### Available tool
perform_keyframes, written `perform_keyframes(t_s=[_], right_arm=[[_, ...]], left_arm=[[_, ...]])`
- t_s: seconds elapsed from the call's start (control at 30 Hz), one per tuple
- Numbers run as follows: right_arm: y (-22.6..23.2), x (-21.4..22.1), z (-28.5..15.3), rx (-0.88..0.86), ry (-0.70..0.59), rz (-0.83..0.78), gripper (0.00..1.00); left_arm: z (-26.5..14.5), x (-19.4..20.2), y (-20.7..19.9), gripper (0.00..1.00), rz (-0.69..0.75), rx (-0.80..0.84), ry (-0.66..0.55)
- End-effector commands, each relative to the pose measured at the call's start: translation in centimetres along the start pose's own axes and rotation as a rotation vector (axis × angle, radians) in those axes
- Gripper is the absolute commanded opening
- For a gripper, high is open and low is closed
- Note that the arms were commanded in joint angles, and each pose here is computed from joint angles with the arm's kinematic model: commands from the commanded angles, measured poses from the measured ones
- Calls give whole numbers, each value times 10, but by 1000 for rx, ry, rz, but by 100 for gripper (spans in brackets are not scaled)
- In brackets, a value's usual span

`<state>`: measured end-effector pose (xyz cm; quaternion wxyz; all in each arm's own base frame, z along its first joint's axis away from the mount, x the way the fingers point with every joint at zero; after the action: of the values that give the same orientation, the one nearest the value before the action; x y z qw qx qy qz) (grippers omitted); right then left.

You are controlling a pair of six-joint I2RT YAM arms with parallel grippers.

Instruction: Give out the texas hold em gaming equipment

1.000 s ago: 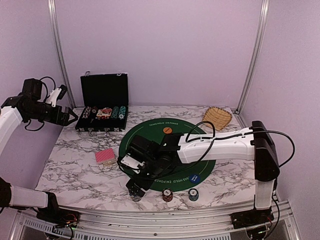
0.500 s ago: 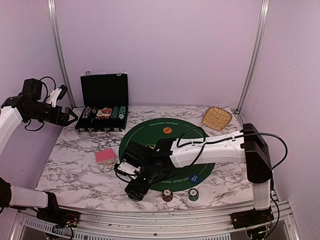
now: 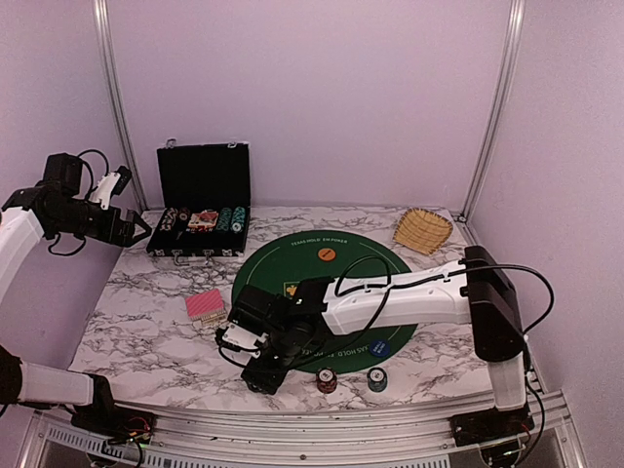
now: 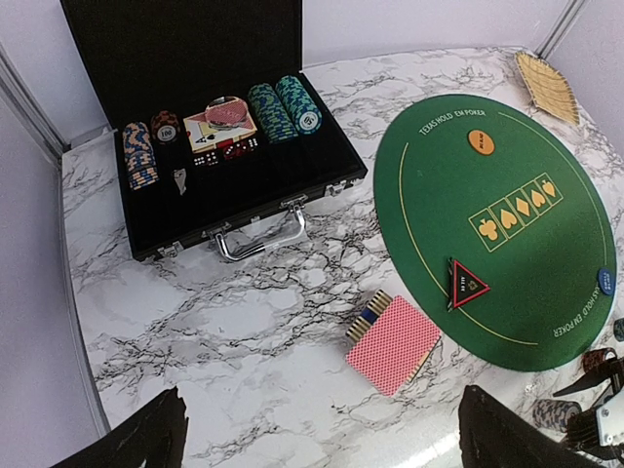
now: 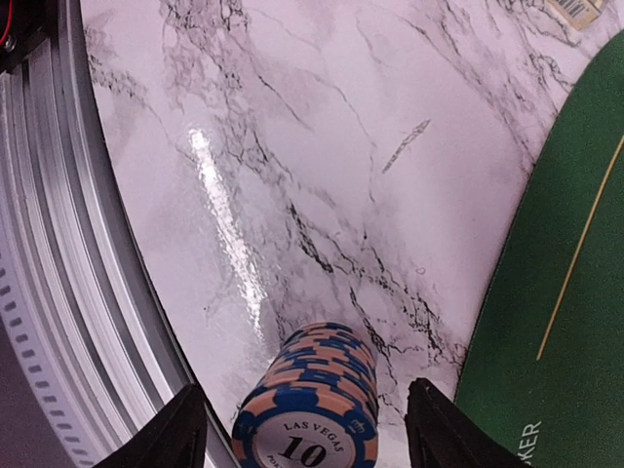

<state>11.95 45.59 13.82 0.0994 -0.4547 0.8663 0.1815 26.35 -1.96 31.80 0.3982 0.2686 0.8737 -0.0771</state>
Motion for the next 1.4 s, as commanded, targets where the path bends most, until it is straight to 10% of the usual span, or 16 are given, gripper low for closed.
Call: perform_keyframes(t_s=[0.0,0.43,1.0,1.37], right_arm=[[6,-6,-1,4,-13,-18,63],[5,-8,-8,14,-31,-16,26],[-3,-37,-67,51,-172,27,14],[-121,-66,-109,202,-286,252,7]], left_arm=[[-11,-5,0,99,18,-17,-6],[-13,-7,0,99,25,-19,-13],[-12,-7,0,99,20,-12,-10],[-13,-5,-1,99,21,-18,-3]])
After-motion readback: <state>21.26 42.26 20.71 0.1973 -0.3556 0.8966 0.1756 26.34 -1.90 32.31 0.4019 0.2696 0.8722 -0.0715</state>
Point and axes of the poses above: each gripper's point midway between its finger pads, its own z axis out along the fingers, its own y axis along the line the jaws close on, x = y × z, the point moved 8 cm from there along -z, back along the fingers, and after that the axes turned 14 degrees about z, right-handed, at the moved point
